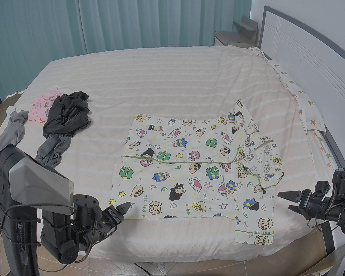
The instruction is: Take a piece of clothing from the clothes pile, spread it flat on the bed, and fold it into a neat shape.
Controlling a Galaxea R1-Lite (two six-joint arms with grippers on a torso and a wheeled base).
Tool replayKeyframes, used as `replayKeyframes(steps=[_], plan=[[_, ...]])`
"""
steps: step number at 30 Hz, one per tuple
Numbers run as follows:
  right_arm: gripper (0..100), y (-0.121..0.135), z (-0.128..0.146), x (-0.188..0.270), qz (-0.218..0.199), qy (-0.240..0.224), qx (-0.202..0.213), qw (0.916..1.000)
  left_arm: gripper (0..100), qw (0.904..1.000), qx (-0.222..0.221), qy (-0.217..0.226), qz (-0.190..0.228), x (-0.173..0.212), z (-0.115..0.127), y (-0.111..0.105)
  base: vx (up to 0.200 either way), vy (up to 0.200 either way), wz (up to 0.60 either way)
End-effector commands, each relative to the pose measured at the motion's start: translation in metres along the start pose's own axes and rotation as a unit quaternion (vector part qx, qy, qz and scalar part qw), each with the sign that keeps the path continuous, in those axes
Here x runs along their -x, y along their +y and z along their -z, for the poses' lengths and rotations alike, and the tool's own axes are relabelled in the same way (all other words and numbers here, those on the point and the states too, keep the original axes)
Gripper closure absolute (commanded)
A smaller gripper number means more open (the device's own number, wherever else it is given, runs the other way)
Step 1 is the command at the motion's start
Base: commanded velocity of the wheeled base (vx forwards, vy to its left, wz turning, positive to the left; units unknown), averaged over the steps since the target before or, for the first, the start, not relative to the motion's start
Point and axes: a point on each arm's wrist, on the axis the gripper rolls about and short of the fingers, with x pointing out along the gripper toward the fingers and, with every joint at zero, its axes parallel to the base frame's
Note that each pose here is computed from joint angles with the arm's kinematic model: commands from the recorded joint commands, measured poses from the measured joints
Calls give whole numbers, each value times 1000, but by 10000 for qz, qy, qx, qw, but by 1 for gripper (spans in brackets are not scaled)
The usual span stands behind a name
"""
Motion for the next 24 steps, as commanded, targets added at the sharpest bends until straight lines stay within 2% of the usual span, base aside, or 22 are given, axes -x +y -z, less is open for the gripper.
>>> replayKeyframes(steps=[1, 9, 16, 20, 24], plan=[[0, -1, 1, -1, 23, 38, -25, 10000, 0, 9998, -123, -63, -161, -7, -4, 9, 0, 0, 0], [0, -2, 1, -2, 35, 55, -36, 10000, 0, 9995, -208, -241, -5, -19, -12, 5, 0, 0, 0], [0, -4, 2, -4, 63, 93, -61, 9999, 0, 9993, -222, 37, 290, -21, -10, 2, 0, 0, 0], [0, -5, 2, -6, 71, 104, -68, 9999, 0, 9992, -300, 77, 256, -26, -8, 4, 0, 0, 0], [0, -5, 4, -6, 83, 164, -77, 9998, 0, 9983, -557, 143, 125, -34, -4, 12, 0, 0, 0]])
